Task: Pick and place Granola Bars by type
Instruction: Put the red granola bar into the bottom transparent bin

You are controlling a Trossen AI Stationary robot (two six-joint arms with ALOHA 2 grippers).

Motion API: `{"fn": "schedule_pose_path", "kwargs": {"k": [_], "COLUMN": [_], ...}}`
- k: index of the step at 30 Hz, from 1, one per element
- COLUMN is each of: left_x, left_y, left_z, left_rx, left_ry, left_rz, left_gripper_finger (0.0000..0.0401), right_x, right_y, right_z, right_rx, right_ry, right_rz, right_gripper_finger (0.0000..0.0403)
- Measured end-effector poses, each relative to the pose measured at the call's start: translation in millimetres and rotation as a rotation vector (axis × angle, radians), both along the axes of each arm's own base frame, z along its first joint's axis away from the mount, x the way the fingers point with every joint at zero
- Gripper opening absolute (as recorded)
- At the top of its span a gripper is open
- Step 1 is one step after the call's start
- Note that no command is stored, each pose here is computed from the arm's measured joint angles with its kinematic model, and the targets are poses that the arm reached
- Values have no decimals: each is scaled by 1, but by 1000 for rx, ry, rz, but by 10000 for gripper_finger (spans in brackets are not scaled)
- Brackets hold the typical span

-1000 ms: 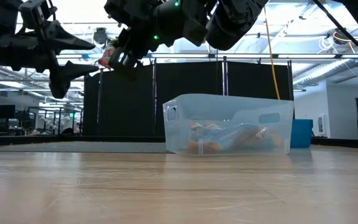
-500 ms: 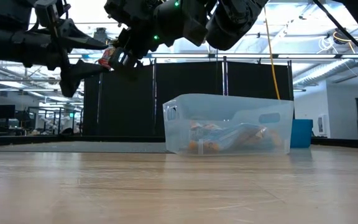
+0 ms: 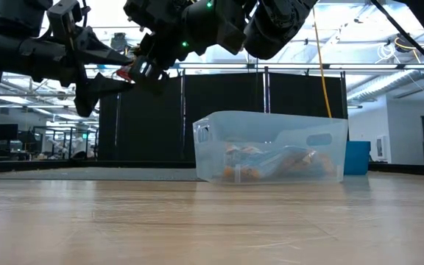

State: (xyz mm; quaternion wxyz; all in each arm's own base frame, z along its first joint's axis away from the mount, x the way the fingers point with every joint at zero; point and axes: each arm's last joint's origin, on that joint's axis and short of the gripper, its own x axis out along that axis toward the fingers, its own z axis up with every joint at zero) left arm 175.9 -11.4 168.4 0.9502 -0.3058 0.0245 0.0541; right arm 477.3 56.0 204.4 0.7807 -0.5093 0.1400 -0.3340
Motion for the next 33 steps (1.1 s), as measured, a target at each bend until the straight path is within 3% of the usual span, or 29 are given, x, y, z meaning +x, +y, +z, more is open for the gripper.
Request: {"fn": "schedule_pose_path", "kwargs": {"k": [3,6,13,14,23,26,33], "left_x": [0,0,0,0,0,0,0], "left_y": [1,2,2,2,0,0,-1], "left_z": [0,0,2,3,3,4,2], "left_rx": [16,41,119,126,175,186,215], "left_ry": [2,4,-10,-15,-21,-22,-6], "left_rz": [8,28,49,47,-28,-33,-43], "left_gripper_finger": [213,182,32,25,23,23,22], "right_x": [0,0,0,0,-3,-7,-24], "right_y": [0,0,0,0,11,18,30], "right_z": [0,0,0,0,0,3,20], "right_rx": [12,13,13,14,-12,-25,58], "right_ry": [-10,-12,-13,-14,23,45,0], "right_rz": [2,3,3,3,-40,-121,-273], "right_gripper_finger": [11,11,11,11,55,93,208]}}
